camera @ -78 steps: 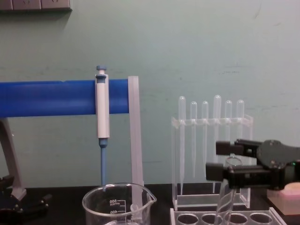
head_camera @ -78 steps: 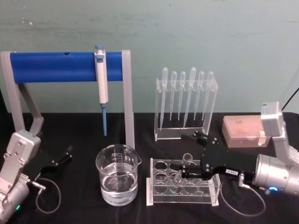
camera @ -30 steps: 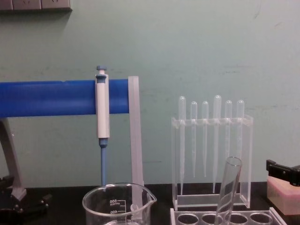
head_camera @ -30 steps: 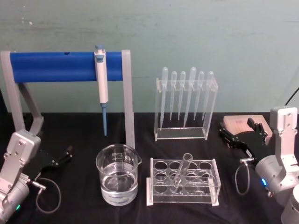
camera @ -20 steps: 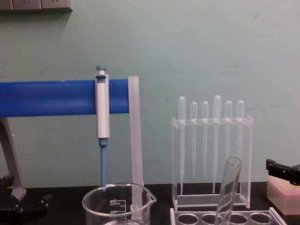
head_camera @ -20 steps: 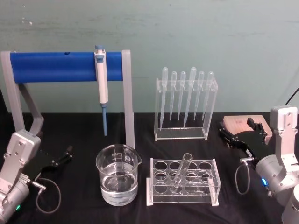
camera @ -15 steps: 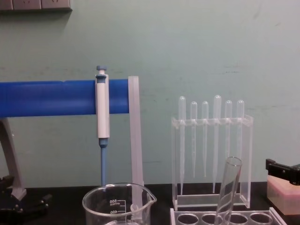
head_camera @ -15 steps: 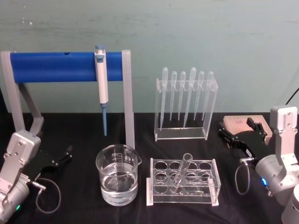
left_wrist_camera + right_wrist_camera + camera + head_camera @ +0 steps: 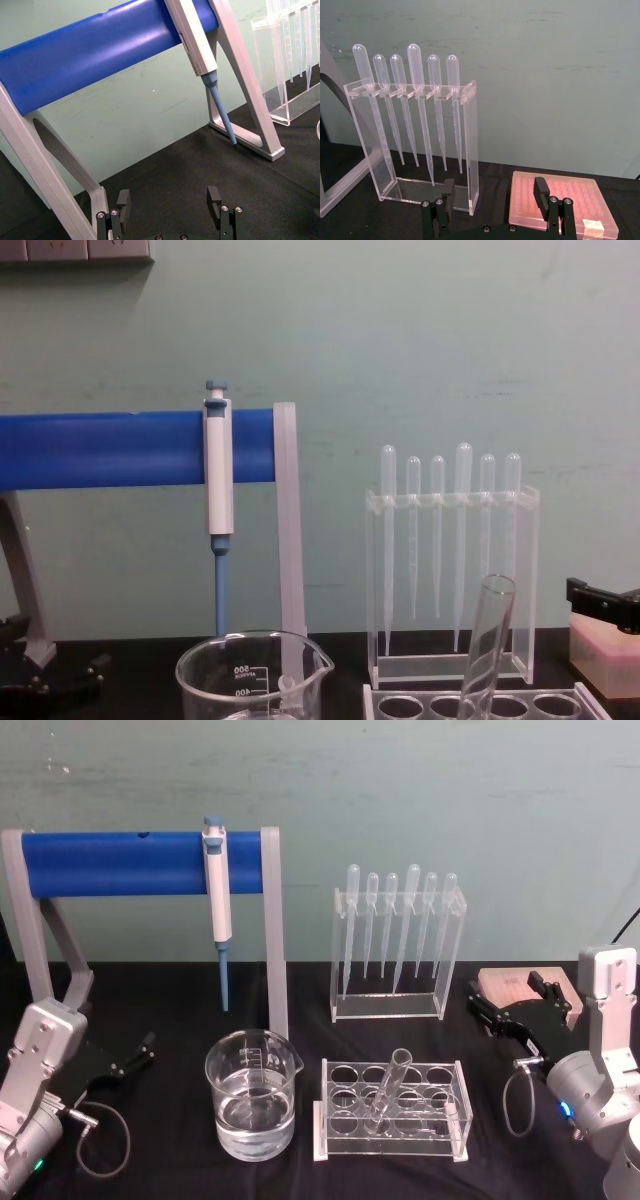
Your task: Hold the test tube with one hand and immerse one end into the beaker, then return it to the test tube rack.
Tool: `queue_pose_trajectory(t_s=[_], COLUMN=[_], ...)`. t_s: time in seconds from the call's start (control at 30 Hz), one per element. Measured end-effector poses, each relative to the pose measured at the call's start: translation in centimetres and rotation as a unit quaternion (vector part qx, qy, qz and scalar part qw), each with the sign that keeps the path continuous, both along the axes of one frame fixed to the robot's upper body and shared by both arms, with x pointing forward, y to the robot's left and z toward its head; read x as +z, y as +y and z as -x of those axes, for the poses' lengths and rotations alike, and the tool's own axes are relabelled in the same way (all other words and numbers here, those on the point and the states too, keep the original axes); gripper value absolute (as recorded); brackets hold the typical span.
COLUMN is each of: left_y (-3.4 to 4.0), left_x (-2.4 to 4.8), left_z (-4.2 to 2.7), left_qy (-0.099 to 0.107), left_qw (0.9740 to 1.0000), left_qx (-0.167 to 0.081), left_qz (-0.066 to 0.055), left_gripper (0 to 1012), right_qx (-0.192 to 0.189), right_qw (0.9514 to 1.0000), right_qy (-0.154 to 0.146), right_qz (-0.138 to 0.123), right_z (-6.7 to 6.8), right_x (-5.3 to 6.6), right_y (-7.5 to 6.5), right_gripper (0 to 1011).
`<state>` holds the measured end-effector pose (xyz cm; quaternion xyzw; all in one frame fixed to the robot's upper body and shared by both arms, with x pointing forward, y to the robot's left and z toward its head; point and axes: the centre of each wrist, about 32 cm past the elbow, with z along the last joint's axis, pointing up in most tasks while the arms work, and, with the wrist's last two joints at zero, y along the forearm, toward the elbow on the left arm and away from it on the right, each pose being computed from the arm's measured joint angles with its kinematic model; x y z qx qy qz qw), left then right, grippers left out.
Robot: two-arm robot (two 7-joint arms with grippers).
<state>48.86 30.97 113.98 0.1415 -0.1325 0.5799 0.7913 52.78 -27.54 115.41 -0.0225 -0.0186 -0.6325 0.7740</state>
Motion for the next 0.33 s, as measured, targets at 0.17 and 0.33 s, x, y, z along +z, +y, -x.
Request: queue_pose_trajectory(t_s=[0.17,0.33], left_y=[0.0,0.0], left_x=[0.0,0.0], left_z=[0.0,0.0], left_qy=[0.0,0.0], left_qw=[1.0,1.0], left_qx=[0.0,0.0], left_qz=[0.0,0.0], left_gripper=[1000,1000], right_qx=[0.0,0.0], right_qw=[1.0,1.0], right_qy=[0.0,0.0], right_qz=[0.0,0.0], right_z=[0.0,0.0], right_x=[0.01,0.01], right_y=[-0.01,-0.02], right_gripper=[1000,1002])
